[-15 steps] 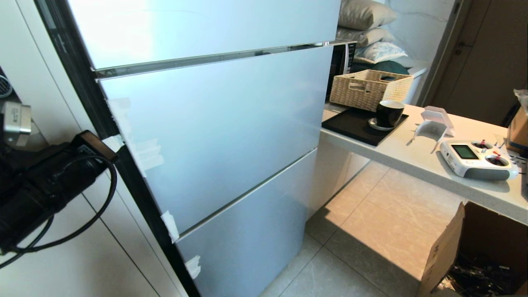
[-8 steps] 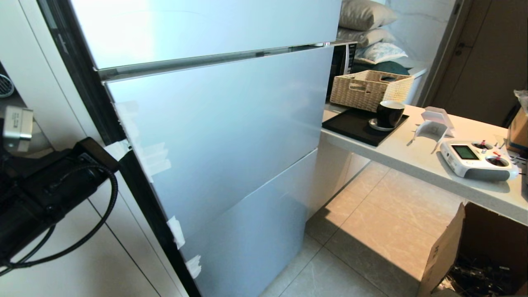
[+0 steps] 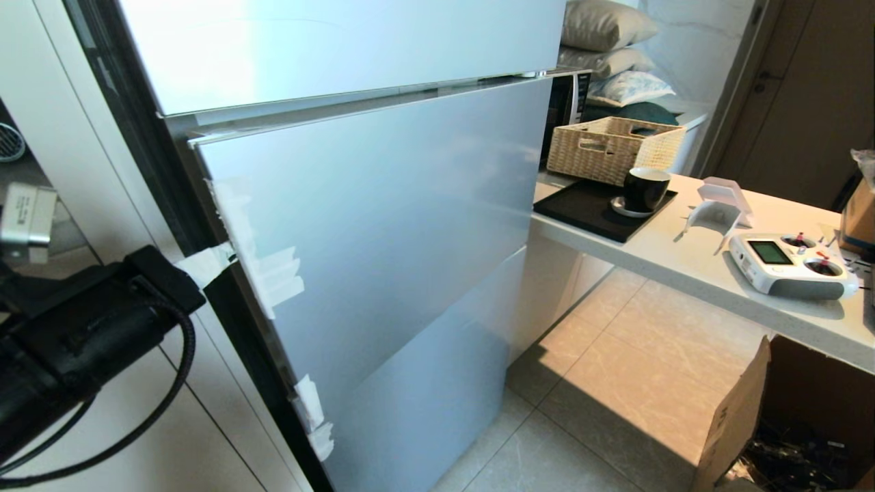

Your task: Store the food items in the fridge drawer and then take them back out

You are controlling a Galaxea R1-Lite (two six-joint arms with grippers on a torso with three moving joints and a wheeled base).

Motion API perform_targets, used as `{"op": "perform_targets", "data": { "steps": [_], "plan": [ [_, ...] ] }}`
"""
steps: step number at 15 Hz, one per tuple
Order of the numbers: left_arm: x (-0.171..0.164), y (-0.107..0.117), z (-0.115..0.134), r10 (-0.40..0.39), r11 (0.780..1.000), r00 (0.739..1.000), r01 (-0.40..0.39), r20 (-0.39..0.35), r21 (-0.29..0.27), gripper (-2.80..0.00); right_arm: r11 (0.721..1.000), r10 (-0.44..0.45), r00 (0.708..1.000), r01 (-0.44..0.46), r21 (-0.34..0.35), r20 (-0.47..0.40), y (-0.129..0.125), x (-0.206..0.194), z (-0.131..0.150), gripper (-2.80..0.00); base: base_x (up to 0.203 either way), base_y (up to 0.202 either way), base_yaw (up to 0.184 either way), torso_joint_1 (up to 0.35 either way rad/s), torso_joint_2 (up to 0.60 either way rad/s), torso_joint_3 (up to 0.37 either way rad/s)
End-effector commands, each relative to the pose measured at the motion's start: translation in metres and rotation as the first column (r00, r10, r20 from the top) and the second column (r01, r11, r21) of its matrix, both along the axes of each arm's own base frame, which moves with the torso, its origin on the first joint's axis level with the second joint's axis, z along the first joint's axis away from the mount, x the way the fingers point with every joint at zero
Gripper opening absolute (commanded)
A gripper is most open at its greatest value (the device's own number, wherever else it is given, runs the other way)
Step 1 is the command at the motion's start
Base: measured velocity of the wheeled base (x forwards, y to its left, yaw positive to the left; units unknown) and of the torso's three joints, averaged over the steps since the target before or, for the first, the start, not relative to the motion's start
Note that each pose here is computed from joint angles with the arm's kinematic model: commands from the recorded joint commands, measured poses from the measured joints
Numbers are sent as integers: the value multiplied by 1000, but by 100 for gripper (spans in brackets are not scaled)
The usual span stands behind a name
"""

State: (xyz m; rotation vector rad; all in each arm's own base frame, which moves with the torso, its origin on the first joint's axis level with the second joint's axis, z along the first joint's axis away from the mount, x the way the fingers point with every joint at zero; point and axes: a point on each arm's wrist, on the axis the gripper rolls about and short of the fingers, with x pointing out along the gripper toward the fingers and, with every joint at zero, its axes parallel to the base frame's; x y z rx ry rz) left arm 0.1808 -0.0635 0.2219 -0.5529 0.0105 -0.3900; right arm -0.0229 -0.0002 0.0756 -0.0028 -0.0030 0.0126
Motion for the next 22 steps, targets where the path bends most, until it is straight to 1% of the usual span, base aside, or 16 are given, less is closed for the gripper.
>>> {"op": "perform_targets", "data": {
  "steps": [1, 2, 4, 6, 7, 8, 12, 14, 15, 16, 17, 18, 19, 20, 21, 22],
  "plan": [
    [-18, -3, 4, -84, 996, 996, 84, 39, -11, -280, 1000, 1, 1000, -1, 0, -1, 0, 0, 0, -280, 0, 0, 0, 0, 0, 0],
    [-25, -2, 3, -131, 991, 990, 132, 47, -8, -280, 1000, 0, 1000, 0, 0, -1, 0, 0, 0, -280, 0, 0, 0, 0, 0, 0],
    [-45, 0, -3, -244, 970, 968, 244, 55, 4, -280, 1000, 0, 1000, 0, 0, -2, 0, 0, 0, -280, 0, 0, 0, 0, 0, 0],
    [-67, 4, -16, -355, 935, 934, 355, 46, 19, -280, 1000, 1, 1000, -1, 0, -1, 0, 0, 0, -280, 0, 0, 0, 0, 0, 0],
    [-78, 8, -24, -395, 919, 918, 394, 41, 24, -280, 1000, 0, 1000, 0, 1, -1, 0, 0, 0, -280, 0, 0, 0, 0, 0, 0],
    [-86, 11, -30, -413, 911, 910, 412, 38, 26, -280, 1000, 0, 1000, 0, 0, -1, 0, 0, 0, -280, 0, 0, 0, 0, 0, 0],
    [-99, 17, -32, -405, 914, 912, 404, 62, 26, -280, 1000, 1, 1000, -1, 0, -1, 0, 0, 0, -280, 0, 0, 0, 0, 0, 0],
    [-104, 20, -28, -402, 916, 914, 401, 48, 29, -280, 1000, 0, 1000, 0, 0, -1, 0, 0, 0, -280, 0, 0, 0, 0, 0, 0],
    [-107, 21, -23, -388, 922, 920, 386, 52, 32, -280, 1000, 0, 1000, 0, 0, -1, 0, 0, 0, -280, 0, 0, 0, 0, 0, 0],
    [-109, 23, -18, -359, 933, 932, 357, 53, 52, -280, 1000, 1, 1000, -1, 0, -1, 0, 0, 0, -280, 0, 0, 0, 0, 0, 0],
    [-111, 25, -15, -318, 942, 946, 309, 58, 128, -280, 1000, 0, 1000, 0, 0, -1, 0, 0, 0, -280, 0, 0, 0, 0, 0, 0],
    [-114, 28, -13, -274, 942, 959, 252, 72, 224, -280, 1000, 1, 1000, -1, 0, -2, 0, 0, 0, -280, 0, 0, 0, 0, 0, 0],
    [-120, 32, -13, -227, 927, 970, 186, 90, 326, -280, 1000, 0, 1000, 0, 0, -2, 0, 0, 0, -280, 0, 0, 0, 0, 0, 0],
    [-129, 36, -14, -186, 910, 976, 128, 112, 393, -280, 1000, 1, 1000, -1, 0, -1, 0, 0, 0, -280, 0, 0, 0, 0, 0, 0],
    [-137, 41, -14, -148, 904, 980, 79, 133, 420, -280, 1000, 0, 1000, 0, 0, -3, 0, 0, 0, -280, 0, 0, 0, 0, 0, 0],
    [-146, 47, -15, -98, 903, 984, 25, 150, 429, -280, 1000, 0, 1000, 0, 0, -1, 0, 0, 0, -280, 0, 0, 0, 0, 0, 0]
  ]
}}
